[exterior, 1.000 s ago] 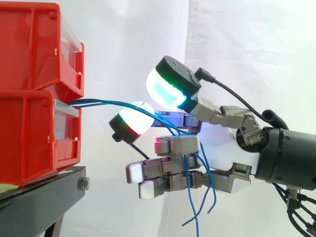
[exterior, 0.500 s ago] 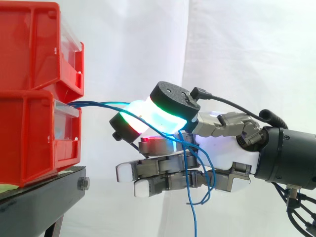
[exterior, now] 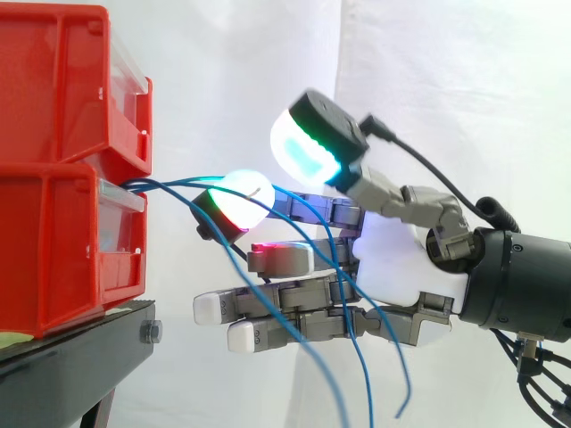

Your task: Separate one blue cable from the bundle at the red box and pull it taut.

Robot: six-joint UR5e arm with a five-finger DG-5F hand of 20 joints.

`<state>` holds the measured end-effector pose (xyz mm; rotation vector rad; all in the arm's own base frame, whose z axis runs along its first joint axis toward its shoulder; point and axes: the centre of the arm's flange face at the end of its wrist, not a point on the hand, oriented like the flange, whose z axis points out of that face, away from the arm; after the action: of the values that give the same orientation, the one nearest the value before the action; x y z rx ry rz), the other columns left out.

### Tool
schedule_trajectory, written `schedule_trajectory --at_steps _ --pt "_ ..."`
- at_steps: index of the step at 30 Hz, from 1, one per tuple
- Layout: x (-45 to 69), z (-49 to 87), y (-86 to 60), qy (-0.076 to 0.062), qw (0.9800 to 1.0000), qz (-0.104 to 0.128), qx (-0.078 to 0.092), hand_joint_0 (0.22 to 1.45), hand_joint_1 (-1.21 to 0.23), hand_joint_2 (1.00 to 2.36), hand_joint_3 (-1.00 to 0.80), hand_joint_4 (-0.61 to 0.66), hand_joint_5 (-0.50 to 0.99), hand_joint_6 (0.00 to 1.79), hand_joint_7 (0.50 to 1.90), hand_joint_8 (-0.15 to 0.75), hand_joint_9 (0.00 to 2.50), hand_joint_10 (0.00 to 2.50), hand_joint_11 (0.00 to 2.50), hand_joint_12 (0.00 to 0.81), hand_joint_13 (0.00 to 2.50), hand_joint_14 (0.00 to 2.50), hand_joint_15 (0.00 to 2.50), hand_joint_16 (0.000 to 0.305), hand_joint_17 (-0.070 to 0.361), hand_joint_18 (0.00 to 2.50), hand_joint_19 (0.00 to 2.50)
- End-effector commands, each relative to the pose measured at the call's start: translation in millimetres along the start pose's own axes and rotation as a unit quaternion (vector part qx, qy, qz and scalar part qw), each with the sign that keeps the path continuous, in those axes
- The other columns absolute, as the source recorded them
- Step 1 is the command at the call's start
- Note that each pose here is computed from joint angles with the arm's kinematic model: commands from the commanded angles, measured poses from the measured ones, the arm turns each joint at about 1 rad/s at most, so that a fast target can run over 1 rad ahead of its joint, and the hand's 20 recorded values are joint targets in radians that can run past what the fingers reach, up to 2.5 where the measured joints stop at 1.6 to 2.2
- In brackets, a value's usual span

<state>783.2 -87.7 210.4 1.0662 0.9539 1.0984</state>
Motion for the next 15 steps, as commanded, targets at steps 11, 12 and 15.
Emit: schedule_trajectory --at_steps 11,12,15 --pt "0.7 0.3 0.9 0.000 1.0000 0.000 -0.001 0.61 -0.50 1.00 -0.50 -0.06 -0.11 0.66 1.24 0.185 1.21 0.01 2.08 0.369 0.66 0.03 0.77 0.051 0.115 0.47 0.73" --pt "-0.4 0.2 -0.4 0.000 1.0000 0.000 0.000 0.58 -0.50 1.00 -0.50 -0.04 -0.12 0.67 1.23 0.201 1.21 0.01 2.10 0.373 0.68 0.03 0.79 0.052 0.118 0.48 0.74" --pt "-0.5 0.1 -0.5 0.000 1.0000 -0.001 0.001 0.50 -0.46 1.00 -0.50 -0.01 -0.14 0.68 1.17 0.242 1.19 0.00 2.10 0.401 0.70 0.03 0.80 0.058 0.130 0.53 0.73"
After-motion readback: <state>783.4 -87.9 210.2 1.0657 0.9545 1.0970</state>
